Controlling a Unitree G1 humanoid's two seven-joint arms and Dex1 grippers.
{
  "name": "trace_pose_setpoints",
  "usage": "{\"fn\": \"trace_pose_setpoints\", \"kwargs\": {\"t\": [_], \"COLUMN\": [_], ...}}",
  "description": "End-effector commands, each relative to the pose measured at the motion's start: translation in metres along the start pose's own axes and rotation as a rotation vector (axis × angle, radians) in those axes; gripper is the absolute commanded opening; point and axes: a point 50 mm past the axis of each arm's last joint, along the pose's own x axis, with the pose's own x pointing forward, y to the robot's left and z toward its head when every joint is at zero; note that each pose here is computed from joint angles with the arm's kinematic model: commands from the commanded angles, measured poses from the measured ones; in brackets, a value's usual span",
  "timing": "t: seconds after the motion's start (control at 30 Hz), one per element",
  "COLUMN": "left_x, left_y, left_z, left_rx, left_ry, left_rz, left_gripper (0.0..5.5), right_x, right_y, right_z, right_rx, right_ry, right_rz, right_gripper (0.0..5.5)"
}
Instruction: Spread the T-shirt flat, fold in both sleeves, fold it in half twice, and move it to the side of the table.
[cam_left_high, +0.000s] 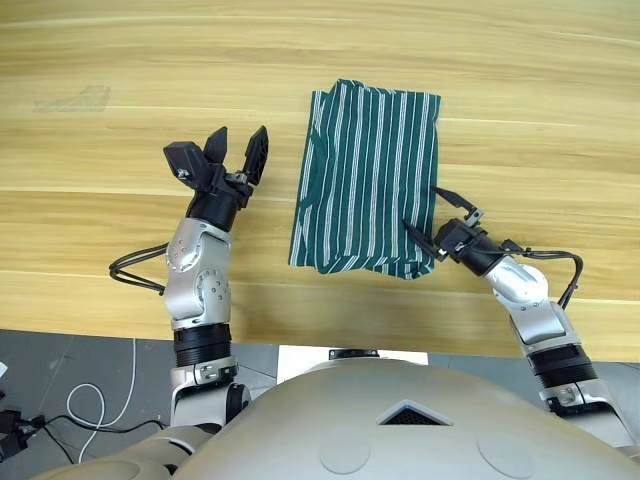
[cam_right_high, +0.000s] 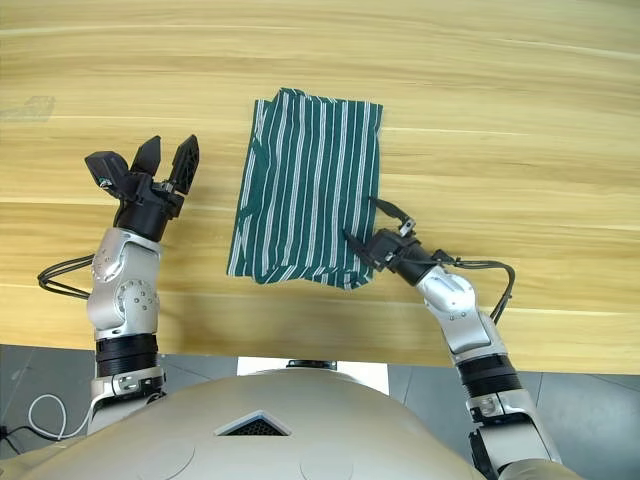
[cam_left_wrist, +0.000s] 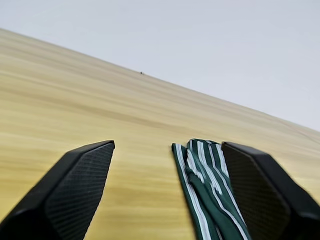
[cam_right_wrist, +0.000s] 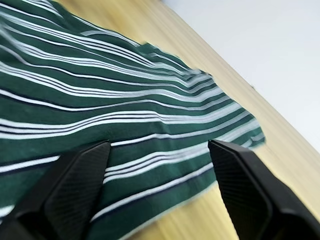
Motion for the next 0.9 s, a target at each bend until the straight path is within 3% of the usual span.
{"fn": "trace_pose_setpoints", "kwargs": {"t": [0.03, 0.33, 0.7, 0.9], "left_x": [0.004, 0.007, 0.021, 0.035], "left_y": [0.003, 0.004, 0.006, 0.006], "left_z": [0.001, -0.001, 0.009, 0.017], "left_rx": [0.018, 0.011, 0.033, 0.051], "left_ry": [-0.006, -0.002, -0.023, -0.045], "left_rz": [0.003, -0.004, -0.020, -0.031], "left_gripper": [3.97, 3.97, 3.97, 3.97], "right_x": [-0.004, -0.013, -0.019, -0.015], "right_y": [-0.011, -0.010, 0.039, 0.039], "right_z": [0.013, 0.024, -0.018, -0.036], "right_rx": [-0.039, -0.004, -0.011, -0.087], "right_ry": [-0.050, -0.118, 0.052, 0.113], "right_rz": [-0.006, -0.044, 0.142, 0.138], "right_gripper": [3.63, 3.63, 3.63, 3.63]}}
